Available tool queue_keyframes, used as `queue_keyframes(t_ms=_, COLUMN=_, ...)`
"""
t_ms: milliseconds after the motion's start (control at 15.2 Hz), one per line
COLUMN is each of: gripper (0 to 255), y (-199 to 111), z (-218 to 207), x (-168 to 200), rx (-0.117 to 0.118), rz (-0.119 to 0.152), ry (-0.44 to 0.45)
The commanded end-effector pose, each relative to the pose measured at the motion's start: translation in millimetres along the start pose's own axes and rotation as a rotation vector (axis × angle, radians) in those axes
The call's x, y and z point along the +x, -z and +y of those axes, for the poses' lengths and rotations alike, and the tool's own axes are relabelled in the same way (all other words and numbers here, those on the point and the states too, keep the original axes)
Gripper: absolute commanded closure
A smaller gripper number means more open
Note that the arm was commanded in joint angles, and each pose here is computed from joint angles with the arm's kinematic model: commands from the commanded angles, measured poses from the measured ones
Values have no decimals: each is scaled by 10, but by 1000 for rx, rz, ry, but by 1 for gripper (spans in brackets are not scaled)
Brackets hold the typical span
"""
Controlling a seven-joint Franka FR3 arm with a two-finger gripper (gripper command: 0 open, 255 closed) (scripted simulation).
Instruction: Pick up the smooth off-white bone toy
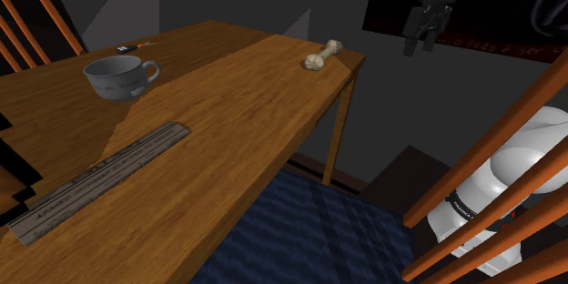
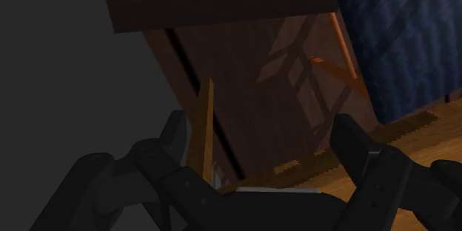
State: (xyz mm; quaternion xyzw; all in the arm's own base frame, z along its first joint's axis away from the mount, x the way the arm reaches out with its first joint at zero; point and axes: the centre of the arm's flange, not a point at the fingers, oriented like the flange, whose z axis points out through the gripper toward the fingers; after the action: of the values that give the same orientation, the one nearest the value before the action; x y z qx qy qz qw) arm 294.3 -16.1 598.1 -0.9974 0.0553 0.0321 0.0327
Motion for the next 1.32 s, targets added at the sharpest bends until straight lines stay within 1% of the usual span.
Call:
queue_keyframes(t_ms=0, gripper=0, y=0, z=0, x=0, rx=0, rz=0, ry=0)
queue_keyframes(t_ms=330, gripper=0, y=-54, z=-431, x=454, rx=9, rz=19, ry=-283)
queue_keyframes(t_ms=660, gripper=0, y=-96, z=-719, x=1012, rx=18, rz=37, ry=-566)
queue_keyframes(t_ms=990, gripper=0, y=-124, z=-839, x=1628, rx=27, rz=56, ry=-848)
queue_keyframes(t_ms=1254, gripper=0, y=-138, z=-809, x=2131, rx=35, rz=71, ry=-1075)
